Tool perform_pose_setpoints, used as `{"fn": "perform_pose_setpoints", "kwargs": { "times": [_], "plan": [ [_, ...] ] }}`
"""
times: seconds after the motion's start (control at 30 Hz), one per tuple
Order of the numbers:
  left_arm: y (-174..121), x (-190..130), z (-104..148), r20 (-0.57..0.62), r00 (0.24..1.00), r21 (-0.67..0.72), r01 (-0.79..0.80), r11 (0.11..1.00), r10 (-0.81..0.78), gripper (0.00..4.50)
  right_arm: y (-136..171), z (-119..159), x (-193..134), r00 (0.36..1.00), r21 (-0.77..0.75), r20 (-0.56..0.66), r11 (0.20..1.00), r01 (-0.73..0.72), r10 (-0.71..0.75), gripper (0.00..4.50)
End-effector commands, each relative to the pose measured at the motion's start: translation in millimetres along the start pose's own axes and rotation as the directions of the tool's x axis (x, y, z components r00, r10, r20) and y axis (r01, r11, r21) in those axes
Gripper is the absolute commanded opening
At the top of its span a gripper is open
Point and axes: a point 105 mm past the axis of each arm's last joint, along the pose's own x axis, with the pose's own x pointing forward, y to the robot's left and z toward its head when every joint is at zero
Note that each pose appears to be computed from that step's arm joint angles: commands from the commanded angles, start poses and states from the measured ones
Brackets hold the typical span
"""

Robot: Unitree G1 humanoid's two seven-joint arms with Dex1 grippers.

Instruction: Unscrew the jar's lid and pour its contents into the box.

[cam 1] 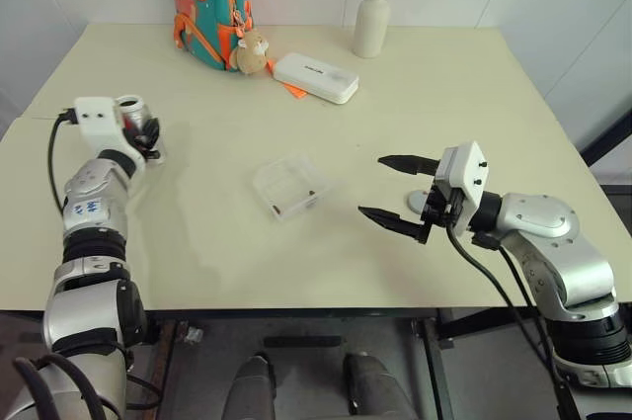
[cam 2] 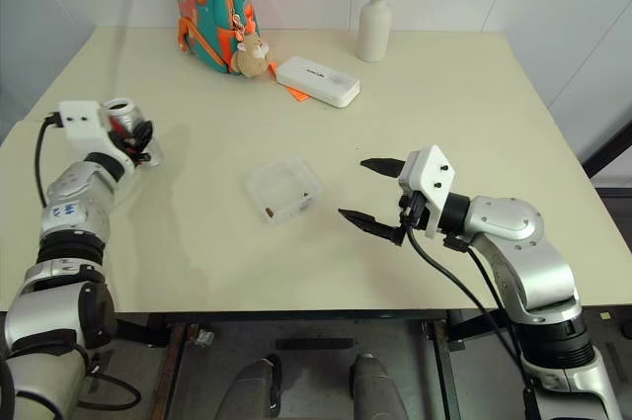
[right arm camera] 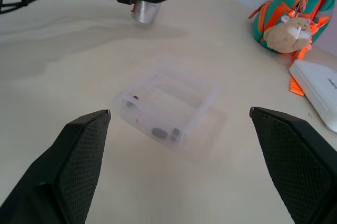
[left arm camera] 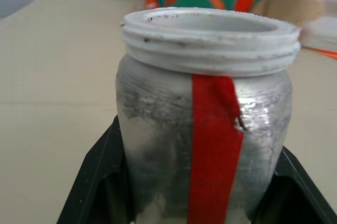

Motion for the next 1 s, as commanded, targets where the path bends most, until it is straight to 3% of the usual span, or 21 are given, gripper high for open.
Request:
{"fn": "perform_pose_setpoints", "kwargs": {
  "times": [0.03, 0.33, 0.6, 0.83, 1.0],
  "plan": [
    [27, -9, 5, 0.035, 0.996, 0.055, -0.078, 0.995, 0.076, 1.97, -2, 10, -2, 1.0, -0.049, 0.023, 0.999, -0.018, 0.02, 4.45],
    [29, -24, -24, 0.001, 1.0, 0.202, -0.029, 0.979, 0.03, 1.97, -3, 9, 1, 0.999, -0.042, 0.032, 0.999, -0.007, 0.009, 4.45],
    [37, -34, -32, 0.011, 0.999, 0.155, -0.046, 0.987, 0.044, 4.48, 0, 9, 5, 0.999, -0.034, 0.044, 0.999, -0.007, 0.008, 4.5],
    [61, -53, -27, 0.035, 0.994, 0.113, -0.11, 0.988, 0.106, 4.48, 2, 9, 6, 0.999, -0.031, 0.05, 0.999, -0.02, 0.022, 4.5],
    [67, -84, -30, 0.014, 0.997, 0.175, -0.082, 0.981, 0.08, 4.48, 4, 8, 6, 0.998, -0.025, 0.054, 0.999, -0.038, 0.04, 4.5]
  ]
}}
